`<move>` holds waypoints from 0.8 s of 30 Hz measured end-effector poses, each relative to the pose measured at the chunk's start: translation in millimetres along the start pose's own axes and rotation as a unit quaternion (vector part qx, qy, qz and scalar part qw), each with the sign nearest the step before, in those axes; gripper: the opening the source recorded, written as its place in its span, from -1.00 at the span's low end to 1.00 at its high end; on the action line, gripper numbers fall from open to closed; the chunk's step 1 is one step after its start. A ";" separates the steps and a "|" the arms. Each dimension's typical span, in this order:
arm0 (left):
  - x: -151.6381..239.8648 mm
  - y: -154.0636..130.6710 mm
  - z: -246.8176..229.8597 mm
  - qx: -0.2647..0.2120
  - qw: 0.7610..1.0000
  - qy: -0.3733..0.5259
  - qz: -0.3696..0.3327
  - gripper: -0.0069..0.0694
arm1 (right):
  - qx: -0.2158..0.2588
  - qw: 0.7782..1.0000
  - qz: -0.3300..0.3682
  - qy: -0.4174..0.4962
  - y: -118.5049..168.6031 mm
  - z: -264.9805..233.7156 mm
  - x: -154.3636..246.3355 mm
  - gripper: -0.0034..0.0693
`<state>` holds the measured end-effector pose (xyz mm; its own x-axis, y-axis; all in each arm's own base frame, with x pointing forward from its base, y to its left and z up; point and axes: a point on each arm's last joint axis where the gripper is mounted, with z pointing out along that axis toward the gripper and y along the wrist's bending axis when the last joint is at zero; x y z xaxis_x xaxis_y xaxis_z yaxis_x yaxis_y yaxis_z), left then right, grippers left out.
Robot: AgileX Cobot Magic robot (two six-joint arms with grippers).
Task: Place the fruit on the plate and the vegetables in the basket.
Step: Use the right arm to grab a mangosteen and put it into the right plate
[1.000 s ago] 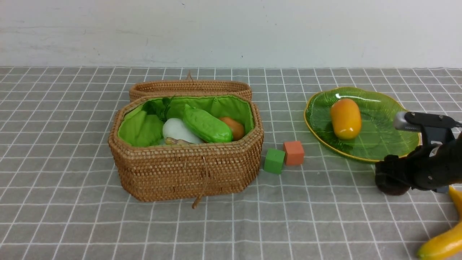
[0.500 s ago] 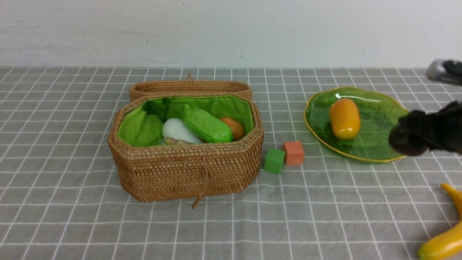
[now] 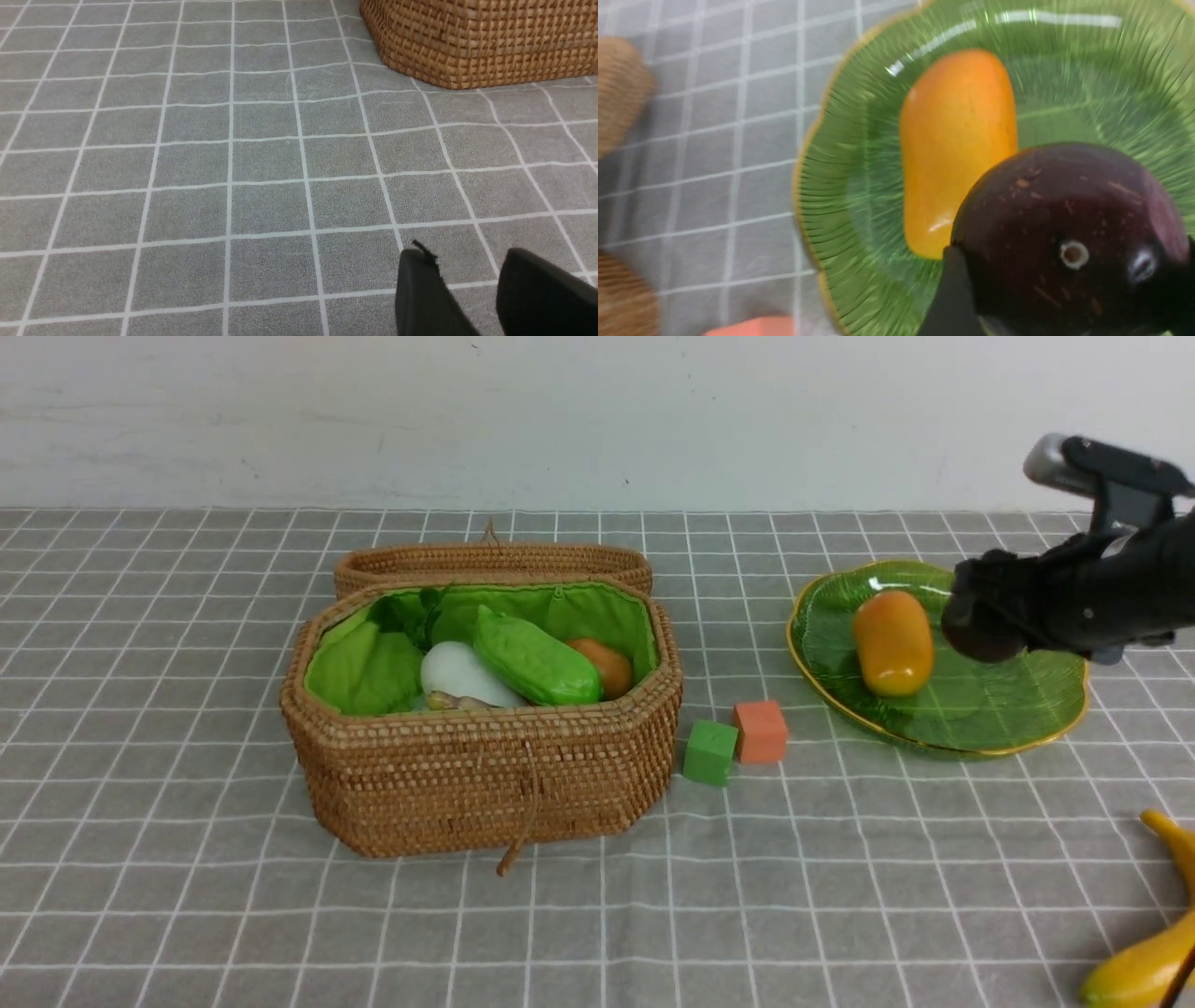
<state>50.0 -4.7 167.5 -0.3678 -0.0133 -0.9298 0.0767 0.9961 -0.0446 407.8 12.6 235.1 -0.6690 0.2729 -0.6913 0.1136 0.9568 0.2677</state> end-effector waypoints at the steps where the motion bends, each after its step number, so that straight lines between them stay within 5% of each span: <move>1: 0.0 0.0 0.0 0.000 1.000 0.000 0.000 -0.19 | 0.004 1.000 0.001 0.005 -2.4 8.6 4.0 0.55; 7: 0.0 0.0 0.0 0.000 1.000 0.000 0.000 -0.19 | 0.013 0.999 0.006 0.043 -9.6 33.7 21.2 0.56; 16: 0.0 0.0 0.0 0.000 1.000 0.000 0.000 -0.19 | 0.010 0.996 -0.006 0.089 -8.6 32.2 28.0 0.94; 24: 0.0 0.0 0.0 0.000 1.000 0.000 0.000 -0.19 | 0.004 0.995 -0.019 0.093 -3.4 9.6 19.6 0.81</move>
<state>50.0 -4.7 167.5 -0.3678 -0.0133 -0.9298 0.0767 0.9961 -0.0446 401.4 15.7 214.2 -0.7979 0.2141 -0.5636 0.0914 0.9670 0.2379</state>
